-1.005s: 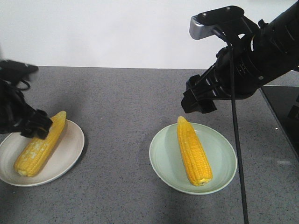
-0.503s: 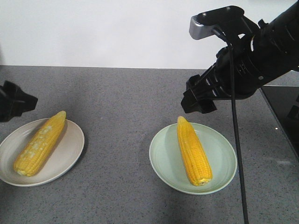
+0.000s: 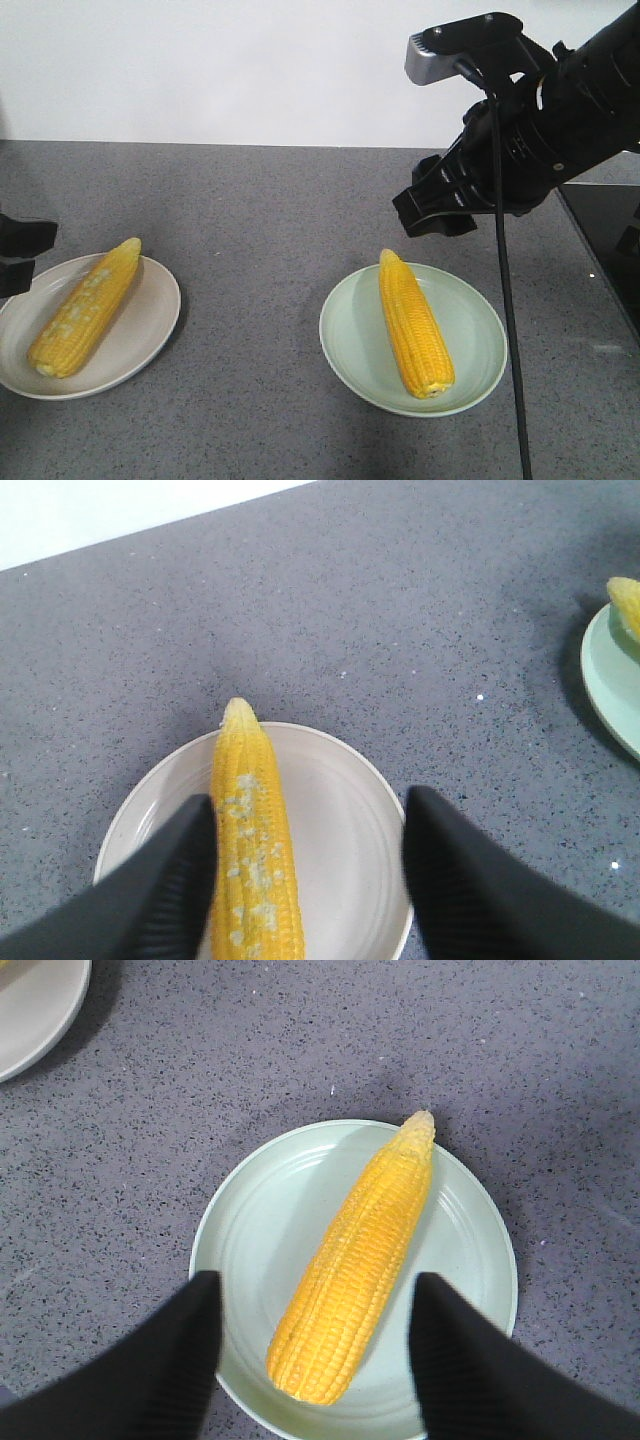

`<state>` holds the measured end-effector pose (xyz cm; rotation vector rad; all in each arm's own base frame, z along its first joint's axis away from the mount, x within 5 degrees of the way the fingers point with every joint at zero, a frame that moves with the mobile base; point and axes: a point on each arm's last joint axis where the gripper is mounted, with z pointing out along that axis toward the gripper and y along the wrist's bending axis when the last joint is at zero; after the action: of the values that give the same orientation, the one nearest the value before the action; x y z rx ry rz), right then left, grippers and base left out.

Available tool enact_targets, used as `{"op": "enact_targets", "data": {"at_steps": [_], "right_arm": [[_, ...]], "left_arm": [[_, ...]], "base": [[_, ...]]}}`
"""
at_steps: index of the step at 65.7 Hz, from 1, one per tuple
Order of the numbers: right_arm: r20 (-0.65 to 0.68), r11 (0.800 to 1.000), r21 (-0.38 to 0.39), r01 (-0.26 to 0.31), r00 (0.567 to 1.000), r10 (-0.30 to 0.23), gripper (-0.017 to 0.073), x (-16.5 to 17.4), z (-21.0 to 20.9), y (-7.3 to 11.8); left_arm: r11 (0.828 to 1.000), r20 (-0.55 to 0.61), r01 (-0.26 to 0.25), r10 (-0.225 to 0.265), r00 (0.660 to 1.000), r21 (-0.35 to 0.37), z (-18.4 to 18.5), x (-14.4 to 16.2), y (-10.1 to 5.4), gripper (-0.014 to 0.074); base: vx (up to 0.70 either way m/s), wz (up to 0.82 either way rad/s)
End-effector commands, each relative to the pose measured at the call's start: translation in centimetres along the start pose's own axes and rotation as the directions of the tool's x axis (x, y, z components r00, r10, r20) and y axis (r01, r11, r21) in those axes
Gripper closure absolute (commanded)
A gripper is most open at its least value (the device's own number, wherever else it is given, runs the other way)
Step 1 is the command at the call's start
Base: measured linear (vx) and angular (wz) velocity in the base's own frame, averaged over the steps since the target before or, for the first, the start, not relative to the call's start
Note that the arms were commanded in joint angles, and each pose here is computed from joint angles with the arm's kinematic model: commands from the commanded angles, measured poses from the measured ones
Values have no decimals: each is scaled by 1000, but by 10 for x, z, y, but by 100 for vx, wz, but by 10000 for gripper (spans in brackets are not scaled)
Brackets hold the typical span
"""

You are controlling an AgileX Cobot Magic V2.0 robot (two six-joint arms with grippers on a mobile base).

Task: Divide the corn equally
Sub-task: 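Open the left gripper and raise it away from the cob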

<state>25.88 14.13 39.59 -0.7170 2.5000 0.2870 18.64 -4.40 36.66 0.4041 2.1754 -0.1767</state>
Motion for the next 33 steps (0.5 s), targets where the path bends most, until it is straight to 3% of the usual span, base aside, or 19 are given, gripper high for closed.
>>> {"op": "enact_targets", "data": {"at_steps": [1, 14, 33], "right_arm": [[108, 1000, 6, 5, 994, -6, 323, -6, -22, 3], [107, 1000, 6, 5, 994, -6, 575, -5, -22, 3], [92, 1000, 0, 0, 996, 0, 567, -5, -20, 3]], "left_arm": [[1000, 109, 11, -10, 994, -10, -10, -13, 0, 355], [1000, 105, 11, -10, 994, -9, -10, -13, 0, 603], [1000, 77, 11, -11, 997, 0, -10, -10, -1, 601]], "base": [[0, 0], [0, 0], [0, 0]]}}
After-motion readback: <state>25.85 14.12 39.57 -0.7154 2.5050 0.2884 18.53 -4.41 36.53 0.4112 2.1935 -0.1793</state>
